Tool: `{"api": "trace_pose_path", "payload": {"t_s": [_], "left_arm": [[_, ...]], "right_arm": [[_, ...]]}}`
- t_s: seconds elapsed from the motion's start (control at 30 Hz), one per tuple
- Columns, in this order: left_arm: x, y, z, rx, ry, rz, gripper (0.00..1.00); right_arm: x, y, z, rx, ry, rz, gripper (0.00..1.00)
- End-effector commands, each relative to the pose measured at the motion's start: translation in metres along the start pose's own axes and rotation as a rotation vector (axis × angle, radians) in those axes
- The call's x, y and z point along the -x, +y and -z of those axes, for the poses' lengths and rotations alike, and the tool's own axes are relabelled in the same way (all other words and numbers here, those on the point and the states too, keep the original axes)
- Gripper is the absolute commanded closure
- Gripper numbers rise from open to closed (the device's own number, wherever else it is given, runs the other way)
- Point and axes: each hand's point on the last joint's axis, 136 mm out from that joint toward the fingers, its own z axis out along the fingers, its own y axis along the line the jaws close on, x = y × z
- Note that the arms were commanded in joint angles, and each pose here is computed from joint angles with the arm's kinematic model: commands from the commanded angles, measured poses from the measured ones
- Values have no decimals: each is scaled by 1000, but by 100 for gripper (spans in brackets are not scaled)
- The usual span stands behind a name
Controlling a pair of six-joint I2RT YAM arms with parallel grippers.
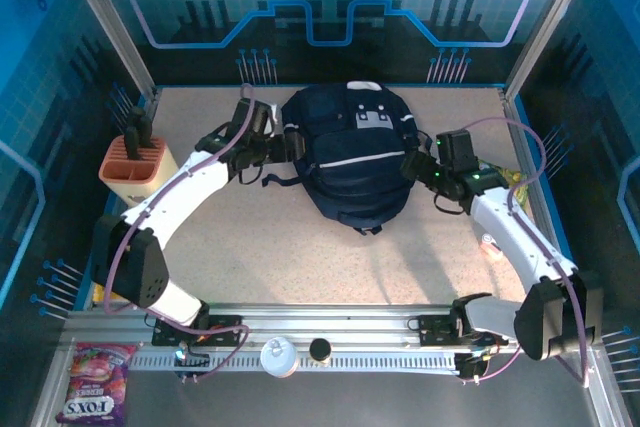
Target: Pack the student bag
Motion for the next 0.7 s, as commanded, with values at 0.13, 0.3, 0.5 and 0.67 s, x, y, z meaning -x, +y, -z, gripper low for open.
{"api": "trace_pose_path", "payload": {"t_s": [0.13, 0.3, 0.5, 0.67], "left_arm": [[11, 6, 12, 16, -70, -14, 6], [14, 2, 13, -1, -76, -11, 1], [17, -5, 14, -30, -72, -24, 1], [16, -5, 16, -28, -64, -33, 1]], "right_arm": [[-23, -116, -10, -338, 88, -45, 5], [-22, -155, -19, -386, 117, -137, 3], [-9, -183, -31, -370, 106, -224, 2], [-13, -199, -40, -396, 142, -272, 0]]}}
